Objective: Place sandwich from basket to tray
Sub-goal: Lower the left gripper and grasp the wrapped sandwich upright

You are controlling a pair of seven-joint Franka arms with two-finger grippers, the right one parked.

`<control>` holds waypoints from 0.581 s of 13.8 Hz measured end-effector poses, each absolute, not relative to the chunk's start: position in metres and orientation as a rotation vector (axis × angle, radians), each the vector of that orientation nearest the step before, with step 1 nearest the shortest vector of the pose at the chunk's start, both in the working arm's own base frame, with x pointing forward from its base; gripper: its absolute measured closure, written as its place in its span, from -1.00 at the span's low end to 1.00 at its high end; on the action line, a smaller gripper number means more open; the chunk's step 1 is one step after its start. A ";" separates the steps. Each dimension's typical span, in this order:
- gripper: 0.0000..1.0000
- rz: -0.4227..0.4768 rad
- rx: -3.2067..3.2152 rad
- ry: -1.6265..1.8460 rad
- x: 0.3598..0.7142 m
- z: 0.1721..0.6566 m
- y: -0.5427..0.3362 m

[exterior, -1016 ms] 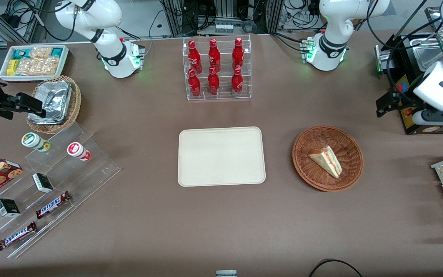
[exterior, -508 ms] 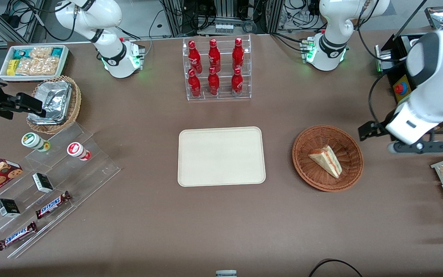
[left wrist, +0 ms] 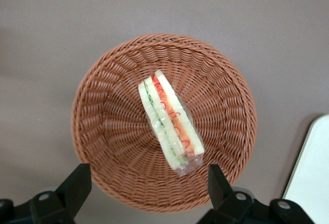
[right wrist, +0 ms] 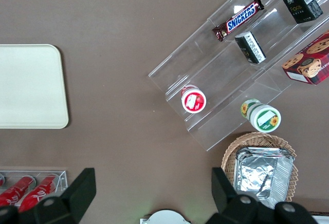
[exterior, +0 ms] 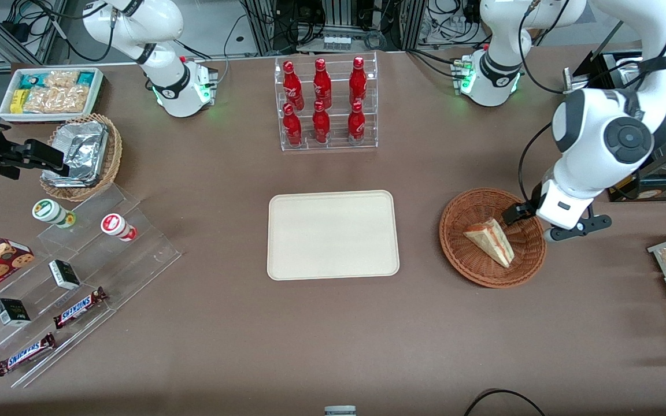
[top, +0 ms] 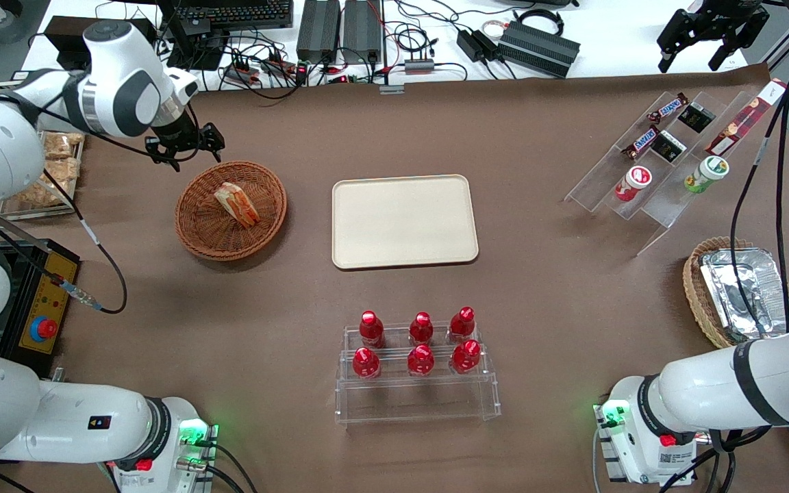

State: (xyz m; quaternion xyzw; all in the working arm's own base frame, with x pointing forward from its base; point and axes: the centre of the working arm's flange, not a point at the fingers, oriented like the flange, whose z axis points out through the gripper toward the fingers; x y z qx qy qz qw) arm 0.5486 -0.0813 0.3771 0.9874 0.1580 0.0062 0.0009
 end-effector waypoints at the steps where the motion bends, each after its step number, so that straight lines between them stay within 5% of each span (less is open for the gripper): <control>1: -1.00 0.040 3.085 0.552 0.546 0.369 -0.085; 8: -1.00 0.036 3.022 0.785 0.541 0.300 -0.115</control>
